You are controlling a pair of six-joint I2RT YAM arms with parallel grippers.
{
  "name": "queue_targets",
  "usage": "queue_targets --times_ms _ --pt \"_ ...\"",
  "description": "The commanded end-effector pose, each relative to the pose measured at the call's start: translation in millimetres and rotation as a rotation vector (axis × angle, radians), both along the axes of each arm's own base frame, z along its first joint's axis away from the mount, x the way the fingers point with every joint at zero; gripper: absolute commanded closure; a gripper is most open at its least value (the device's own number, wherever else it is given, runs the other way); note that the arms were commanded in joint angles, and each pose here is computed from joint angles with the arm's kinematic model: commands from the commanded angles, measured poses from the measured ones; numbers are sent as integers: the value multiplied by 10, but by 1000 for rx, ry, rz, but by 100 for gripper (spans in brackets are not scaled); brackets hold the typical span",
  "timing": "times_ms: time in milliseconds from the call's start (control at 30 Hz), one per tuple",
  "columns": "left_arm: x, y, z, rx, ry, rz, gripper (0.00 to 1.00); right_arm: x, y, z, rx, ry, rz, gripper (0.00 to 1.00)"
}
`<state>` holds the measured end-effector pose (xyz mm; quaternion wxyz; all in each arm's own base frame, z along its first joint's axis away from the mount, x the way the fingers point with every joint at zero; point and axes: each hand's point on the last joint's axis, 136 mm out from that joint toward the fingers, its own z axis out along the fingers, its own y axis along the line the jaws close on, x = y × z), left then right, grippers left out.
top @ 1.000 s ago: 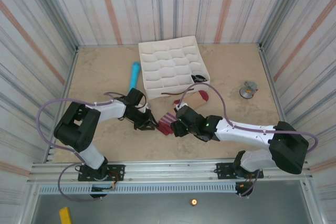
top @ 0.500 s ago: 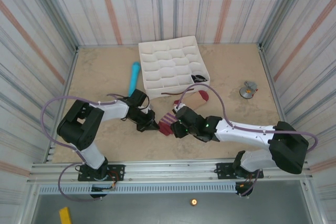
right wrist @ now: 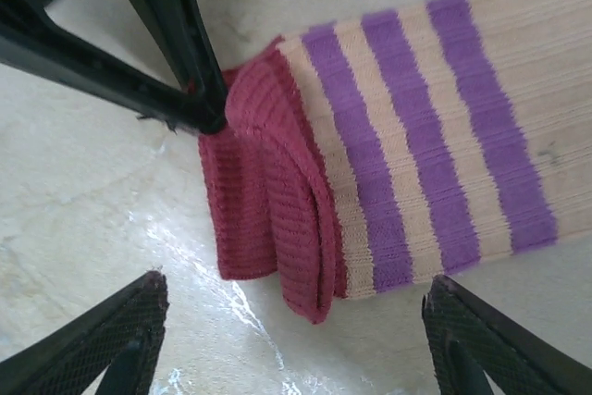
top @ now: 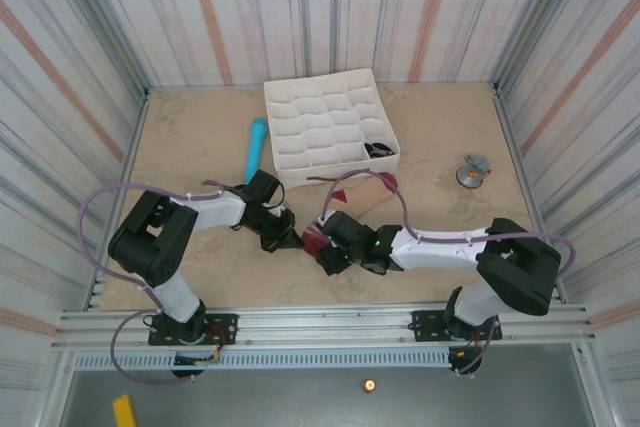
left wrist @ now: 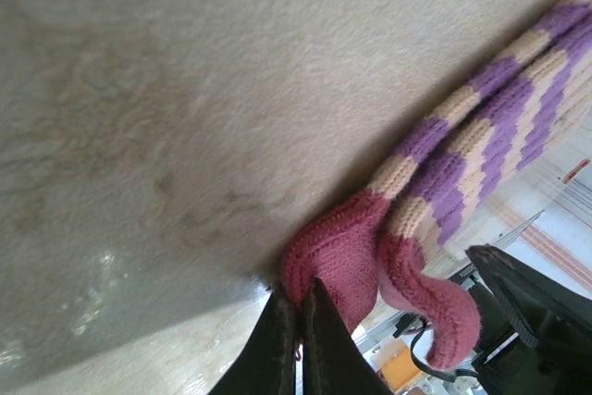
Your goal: Roll the socks
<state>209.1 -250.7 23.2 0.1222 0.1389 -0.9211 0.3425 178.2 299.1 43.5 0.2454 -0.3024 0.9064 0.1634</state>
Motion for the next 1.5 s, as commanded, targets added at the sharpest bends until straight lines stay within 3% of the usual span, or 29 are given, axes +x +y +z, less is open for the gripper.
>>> queue_targets --times_ms 0,500,933,1333,1467 --pt "17 -87 233 -55 -9 7 100 11 109 19 10 -22 34 21" --pt "66 -160 372 -102 -10 31 100 61 132 -50 -17 -49 30 18" --pt "84 -191 328 -139 19 98 100 204 161 -110 -70 -74 7 33" --pt "94 -206 354 -157 26 111 100 244 89 -112 -77 -92 -26 57" --pt "98 -196 381 -168 27 118 100 237 84 -67 -60 -100 -22 58"
